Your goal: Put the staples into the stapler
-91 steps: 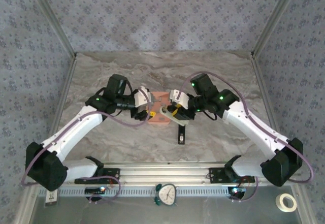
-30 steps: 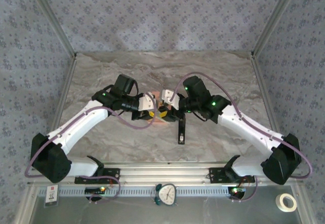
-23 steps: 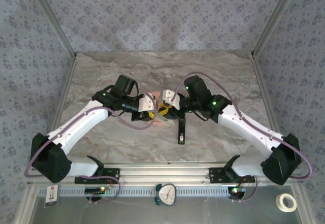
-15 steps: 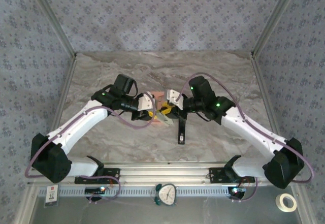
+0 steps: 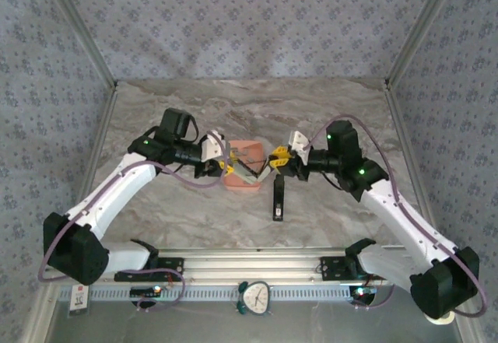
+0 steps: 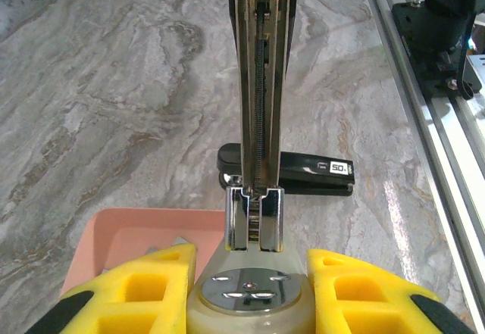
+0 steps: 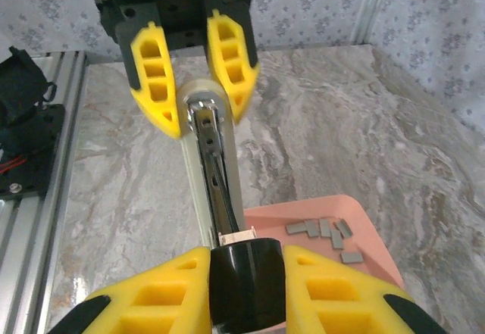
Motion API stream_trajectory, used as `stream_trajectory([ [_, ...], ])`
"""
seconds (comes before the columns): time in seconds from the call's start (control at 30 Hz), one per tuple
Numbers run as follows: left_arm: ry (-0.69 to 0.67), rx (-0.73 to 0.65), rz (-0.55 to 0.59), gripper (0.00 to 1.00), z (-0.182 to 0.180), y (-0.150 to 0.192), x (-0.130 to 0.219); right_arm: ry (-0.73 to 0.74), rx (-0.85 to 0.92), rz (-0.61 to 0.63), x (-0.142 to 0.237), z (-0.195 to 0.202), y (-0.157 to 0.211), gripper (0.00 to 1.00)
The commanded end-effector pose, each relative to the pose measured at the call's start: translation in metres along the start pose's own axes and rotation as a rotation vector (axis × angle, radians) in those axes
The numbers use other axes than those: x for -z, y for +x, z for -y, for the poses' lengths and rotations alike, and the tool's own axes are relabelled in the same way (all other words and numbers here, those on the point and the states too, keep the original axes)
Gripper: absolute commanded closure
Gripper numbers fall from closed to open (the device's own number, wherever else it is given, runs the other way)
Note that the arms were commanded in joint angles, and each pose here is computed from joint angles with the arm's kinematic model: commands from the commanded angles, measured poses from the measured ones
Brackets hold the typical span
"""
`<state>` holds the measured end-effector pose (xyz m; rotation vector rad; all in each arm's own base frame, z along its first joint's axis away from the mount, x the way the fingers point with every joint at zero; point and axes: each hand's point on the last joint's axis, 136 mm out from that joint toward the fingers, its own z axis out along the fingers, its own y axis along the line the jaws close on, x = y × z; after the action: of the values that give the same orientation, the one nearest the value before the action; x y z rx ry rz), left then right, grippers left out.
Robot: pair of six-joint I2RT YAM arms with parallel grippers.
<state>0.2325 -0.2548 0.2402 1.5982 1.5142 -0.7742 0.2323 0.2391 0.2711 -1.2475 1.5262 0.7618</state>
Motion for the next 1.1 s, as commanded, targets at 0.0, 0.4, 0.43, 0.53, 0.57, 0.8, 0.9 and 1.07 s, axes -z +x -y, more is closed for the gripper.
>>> stream_trajectory([
  [0.0, -0.042, -0.034, 0.146, 1.00, -0.007, -0.040, 0.024, 0.061, -0.103, -0.064, 0.009, 0.008, 0.028, 0.76],
  [0.4, -0.064, -0.037, 0.246, 1.00, -0.014, -0.069, 0.046, 0.177, -0.207, -0.124, 0.024, 0.023, 0.075, 0.76],
  [0.43, -0.064, -0.039, 0.253, 1.00, -0.014, -0.071, 0.047, 0.183, -0.214, -0.134, 0.025, 0.023, 0.079, 0.76],
  [0.53, -0.071, -0.038, 0.249, 1.00, -0.017, -0.072, 0.047, 0.189, -0.215, -0.126, 0.026, 0.024, 0.076, 0.72],
  [0.57, -0.076, -0.040, 0.239, 1.00, -0.018, -0.070, 0.047, 0.178, -0.209, -0.112, 0.025, 0.022, 0.070, 0.68],
  [0.8, -0.081, -0.088, 0.146, 1.00, -0.015, -0.054, 0.034, 0.159, -0.101, -0.120, -0.002, 0.011, 0.009, 0.42],
  [0.9, -0.082, -0.113, 0.101, 1.00, -0.013, -0.048, 0.028, 0.188, -0.067, -0.121, -0.015, 0.017, -0.018, 0.37],
  [1.07, -0.139, -0.137, 0.043, 1.00, -0.021, -0.042, 0.022, 0.270, -0.327, -0.116, -0.036, 0.037, -0.046, 0.32],
])
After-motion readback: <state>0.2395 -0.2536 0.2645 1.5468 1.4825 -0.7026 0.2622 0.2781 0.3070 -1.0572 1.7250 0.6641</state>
